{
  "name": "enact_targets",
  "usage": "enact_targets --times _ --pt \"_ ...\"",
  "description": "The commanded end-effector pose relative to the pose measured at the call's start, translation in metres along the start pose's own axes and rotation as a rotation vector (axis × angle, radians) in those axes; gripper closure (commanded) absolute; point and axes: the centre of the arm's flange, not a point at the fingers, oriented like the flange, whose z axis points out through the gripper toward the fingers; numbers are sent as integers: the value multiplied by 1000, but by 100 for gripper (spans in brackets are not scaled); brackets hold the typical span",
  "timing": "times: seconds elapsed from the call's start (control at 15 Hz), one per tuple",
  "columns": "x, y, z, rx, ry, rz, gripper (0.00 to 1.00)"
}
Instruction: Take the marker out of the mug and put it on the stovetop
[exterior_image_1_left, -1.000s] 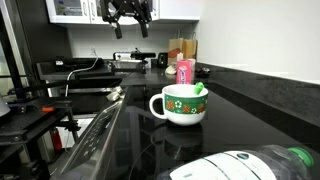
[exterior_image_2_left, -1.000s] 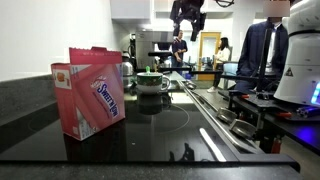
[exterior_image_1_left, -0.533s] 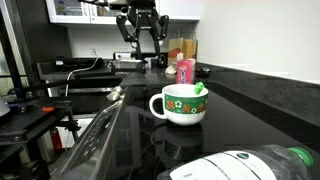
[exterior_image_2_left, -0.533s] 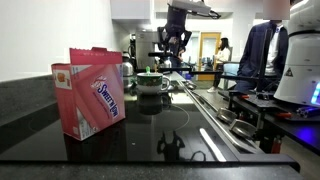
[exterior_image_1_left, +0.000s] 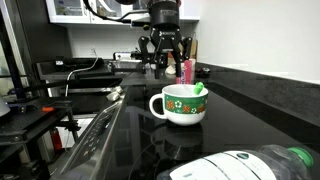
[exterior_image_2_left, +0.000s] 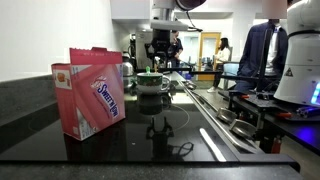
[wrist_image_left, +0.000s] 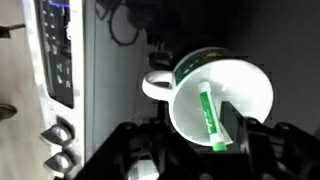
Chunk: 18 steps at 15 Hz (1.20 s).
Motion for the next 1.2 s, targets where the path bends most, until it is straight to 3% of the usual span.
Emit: enact_targets --times 0.0,0.4,0.47,1.0,1.13 --pt "16 -25 12 -39 11 -19 34" --pt "34 -36 37 -95 -9 -28 49" --pt "34 -38 40 -99 -14 -33 45" --pt "20 -54 51 -150 26 -64 50" --pt "25 -54 54 -162 32 -51 47"
